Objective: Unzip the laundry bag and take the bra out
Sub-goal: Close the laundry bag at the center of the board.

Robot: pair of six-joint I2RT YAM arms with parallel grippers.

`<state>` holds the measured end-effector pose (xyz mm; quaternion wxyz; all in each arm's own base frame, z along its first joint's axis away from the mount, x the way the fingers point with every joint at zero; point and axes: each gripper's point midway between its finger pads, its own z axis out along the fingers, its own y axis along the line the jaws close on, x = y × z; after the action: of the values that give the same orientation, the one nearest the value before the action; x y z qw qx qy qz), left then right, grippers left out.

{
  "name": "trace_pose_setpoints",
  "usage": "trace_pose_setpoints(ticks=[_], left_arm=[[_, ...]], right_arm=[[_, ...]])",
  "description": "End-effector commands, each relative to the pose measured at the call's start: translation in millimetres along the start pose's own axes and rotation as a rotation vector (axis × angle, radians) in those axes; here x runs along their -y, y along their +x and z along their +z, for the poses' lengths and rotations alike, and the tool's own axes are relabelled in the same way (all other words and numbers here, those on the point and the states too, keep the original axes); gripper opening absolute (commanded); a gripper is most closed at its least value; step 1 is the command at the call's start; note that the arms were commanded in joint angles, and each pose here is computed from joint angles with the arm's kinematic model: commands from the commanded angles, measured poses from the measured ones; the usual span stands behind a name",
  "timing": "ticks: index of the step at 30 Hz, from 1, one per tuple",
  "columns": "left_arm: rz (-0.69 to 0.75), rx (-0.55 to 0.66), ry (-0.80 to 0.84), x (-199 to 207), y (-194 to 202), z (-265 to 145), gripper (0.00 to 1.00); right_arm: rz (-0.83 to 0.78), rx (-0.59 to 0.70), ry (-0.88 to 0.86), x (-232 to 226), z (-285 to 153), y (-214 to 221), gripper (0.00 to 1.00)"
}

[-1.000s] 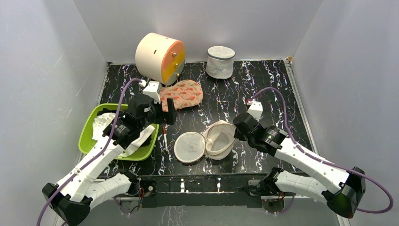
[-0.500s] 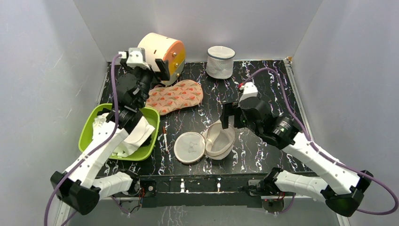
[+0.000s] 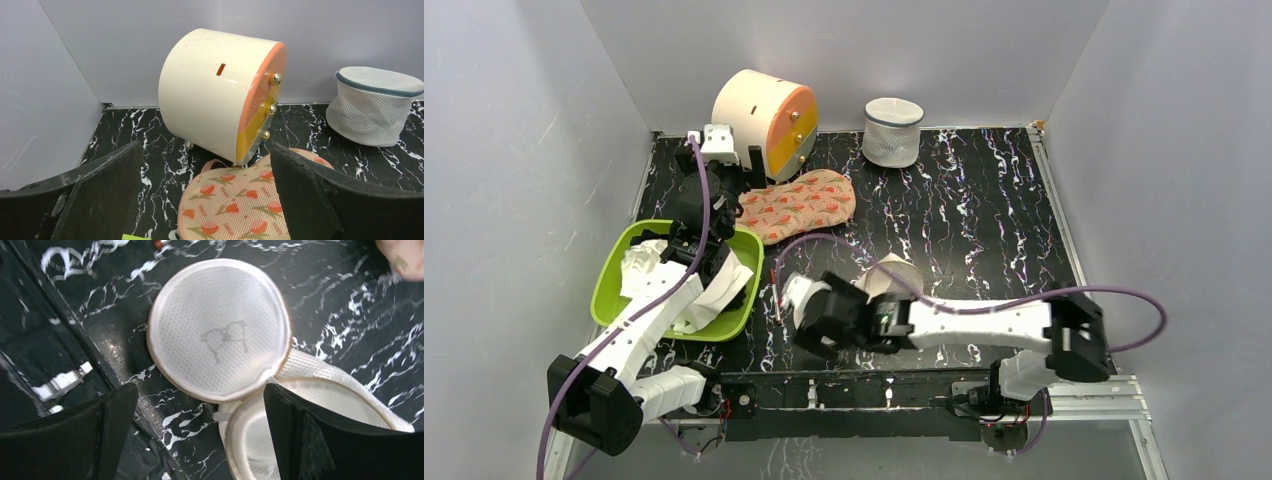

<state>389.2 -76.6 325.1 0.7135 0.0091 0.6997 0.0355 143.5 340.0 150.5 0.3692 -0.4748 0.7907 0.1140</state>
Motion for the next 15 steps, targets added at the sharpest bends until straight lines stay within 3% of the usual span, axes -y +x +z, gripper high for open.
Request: trace_pose_setpoints(ticks=[1, 2, 6, 13, 15], left_arm=[[0.013, 0.087, -0.004, -4, -21, 1, 0.98], [0.012, 0.083, -0.002, -3, -20, 2, 0.98], [0.023, 0.074, 0.008, -1, -16, 4, 0.98], [0.023, 0.077, -0.004, -4, -19, 2, 0.98], [0.026, 0.074, -0.013, -5, -18, 3, 0.98]], right_arm=[[-0.355, 0.080, 0.130, -26, 19, -23, 0.97], [-0.410, 0.070, 0.150, -30, 26, -20, 0.97], [-0.618, -0.108, 0.171, -57, 77, 8, 0.75], [-0.668, -0.153, 0.342, -51, 99, 31, 0.72], [-0.671, -0.160, 0.386, -48, 102, 32, 0.61]])
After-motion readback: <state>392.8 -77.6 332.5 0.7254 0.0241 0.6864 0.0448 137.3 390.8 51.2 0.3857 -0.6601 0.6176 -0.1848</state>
